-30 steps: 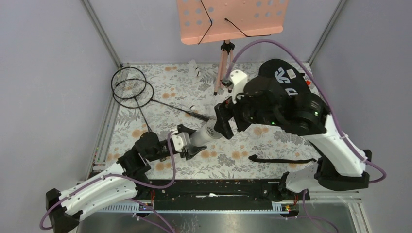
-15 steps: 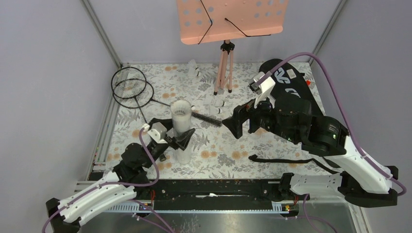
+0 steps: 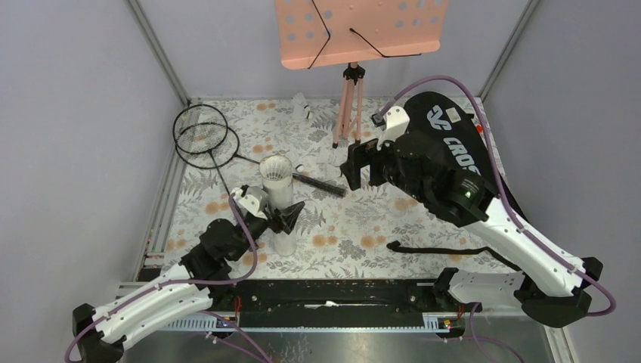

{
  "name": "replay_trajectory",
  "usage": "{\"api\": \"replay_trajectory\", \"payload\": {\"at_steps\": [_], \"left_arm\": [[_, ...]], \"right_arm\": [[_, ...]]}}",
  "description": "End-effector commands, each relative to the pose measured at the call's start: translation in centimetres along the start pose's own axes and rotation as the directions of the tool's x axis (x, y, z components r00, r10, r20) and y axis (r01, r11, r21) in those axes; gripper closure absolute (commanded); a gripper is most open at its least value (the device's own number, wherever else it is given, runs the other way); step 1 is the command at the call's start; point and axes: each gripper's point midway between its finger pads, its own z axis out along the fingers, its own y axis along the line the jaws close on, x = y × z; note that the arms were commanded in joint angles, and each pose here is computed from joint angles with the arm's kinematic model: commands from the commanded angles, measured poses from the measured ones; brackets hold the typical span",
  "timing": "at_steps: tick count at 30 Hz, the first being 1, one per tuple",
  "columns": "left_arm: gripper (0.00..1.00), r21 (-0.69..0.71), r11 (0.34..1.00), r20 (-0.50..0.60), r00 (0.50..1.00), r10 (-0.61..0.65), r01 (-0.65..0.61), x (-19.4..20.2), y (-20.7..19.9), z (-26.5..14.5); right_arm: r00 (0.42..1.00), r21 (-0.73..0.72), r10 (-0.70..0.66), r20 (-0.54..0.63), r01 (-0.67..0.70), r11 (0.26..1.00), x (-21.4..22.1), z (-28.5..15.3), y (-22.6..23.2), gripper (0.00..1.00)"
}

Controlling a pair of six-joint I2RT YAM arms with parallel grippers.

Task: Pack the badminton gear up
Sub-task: Place the shuttlecock at the shuttle tube.

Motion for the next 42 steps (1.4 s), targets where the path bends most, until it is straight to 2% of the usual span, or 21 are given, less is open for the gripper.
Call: {"api": "replay_trajectory", "payload": {"at_steps": [1, 4, 6, 9, 13, 17, 19, 20, 21, 22, 24, 26, 32, 38, 42], "left_arm": [[0.28, 0.023, 0.999, -0.006, 0.999, -0.041, 0.041, -0.6, -0.7, 0.2], [0.30, 0.054, 0.997, -0.045, 0.998, -0.050, 0.053, 0.9, -1.3, 0.2], [0.31, 0.066, 0.996, -0.073, 0.996, -0.059, 0.064, 1.6, -1.7, 0.2], [0.32, 0.104, 0.992, -0.106, 0.993, -0.060, 0.072, 2.5, -2.4, 0.3], [0.34, 0.138, 0.988, -0.132, 0.990, -0.049, 0.068, 3.1, -3.1, 0.4], [0.34, 0.181, 0.982, -0.144, 0.989, -0.033, 0.059, 3.1, -3.8, 0.5], [0.34, 0.204, 0.977, -0.151, 0.988, -0.025, 0.056, 3.3, -4.2, 0.5], [0.34, 0.208, 0.977, -0.151, 0.988, -0.022, 0.053, 3.2, -4.3, 0.6], [0.34, 0.236, 0.970, -0.156, 0.988, -0.017, 0.054, 3.2, -4.8, 0.6], [0.35, 0.245, 0.968, -0.158, 0.987, -0.011, 0.050, 3.3, -4.9, 0.7], [0.37, 0.276, 0.960, -0.165, 0.986, 0.008, 0.039, 3.3, -5.5, 0.9], [0.38, 0.291, 0.956, -0.179, 0.984, 0.022, 0.032, 3.5, -5.8, 1.3], [0.41, 0.328, 0.945, -0.204, 0.977, 0.056, 0.014, 3.6, -6.5, 2.3], [0.42, 0.361, 0.932, -0.211, 0.975, 0.069, 0.012, 3.9, -7.1, 2.3], [0.42, 0.355, 0.935, -0.210, 0.975, 0.072, 0.007, 4.0, -6.9, 2.2]], "right_arm": [[0.997, 0.032, 0.082, 0.005, -0.082, 0.996, 0.0, 2.4, -1.4, 0.00], [0.990, 0.023, 0.135, -0.045, -0.134, 0.991, 0.9, 4.2, -2.1, 0.00], [0.993, -0.057, 0.111, -0.051, -0.114, 0.992, 0.1, 4.4, -0.9, 0.01], [0.999, -0.260, 0.054, 0.006, -0.051, 0.964, -2.9, 2.9, 2.6, 0.01], [0.996, -0.476, -0.005, 0.091, 0.048, 0.878, -6.2, -0.4, 6.4, 0.00], [0.995, -0.642, -0.034, 0.095, 0.088, 0.761, -7.3, -2.9, 9.5, 0.02], [0.997, -0.680, -0.034, 0.074, 0.075, 0.729, -7.5, -3.4, 10.4, 0.10], [0.998, -0.694, -0.039, 0.054, 0.066, 0.717, -7.6, -3.4, 10.8, 0.24], [0.999, -0.698, -0.043, 0.034, 0.054, 0.715, -7.6, -3.3, 11.0, 0.36], [0.999, -0.696, -0.051, 0.005, 0.040, 0.717, -7.3, -3.0, 11.1, 0.42], [0.997, -0.687, -0.072, -0.038, 0.027, 0.726, -7.0, -2.4, 11.4, 0.52], [0.991, -0.659, -0.105, -0.081, 0.026, 0.752, -6.4, -1.6, 11.3, 0.56], [0.934, -0.531, -0.237, -0.267, 0.063, 0.845, -2.8, 0.4, 10.0, 0.65], [0.861, -0.480, -0.314, -0.401, 0.094, 0.872, 0.2, 2.0, 9.6, 0.70], [0.801, -0.497, -0.390, -0.453, 0.135, 0.857, 2.7, 2.4, 9.9, 0.71]]}}
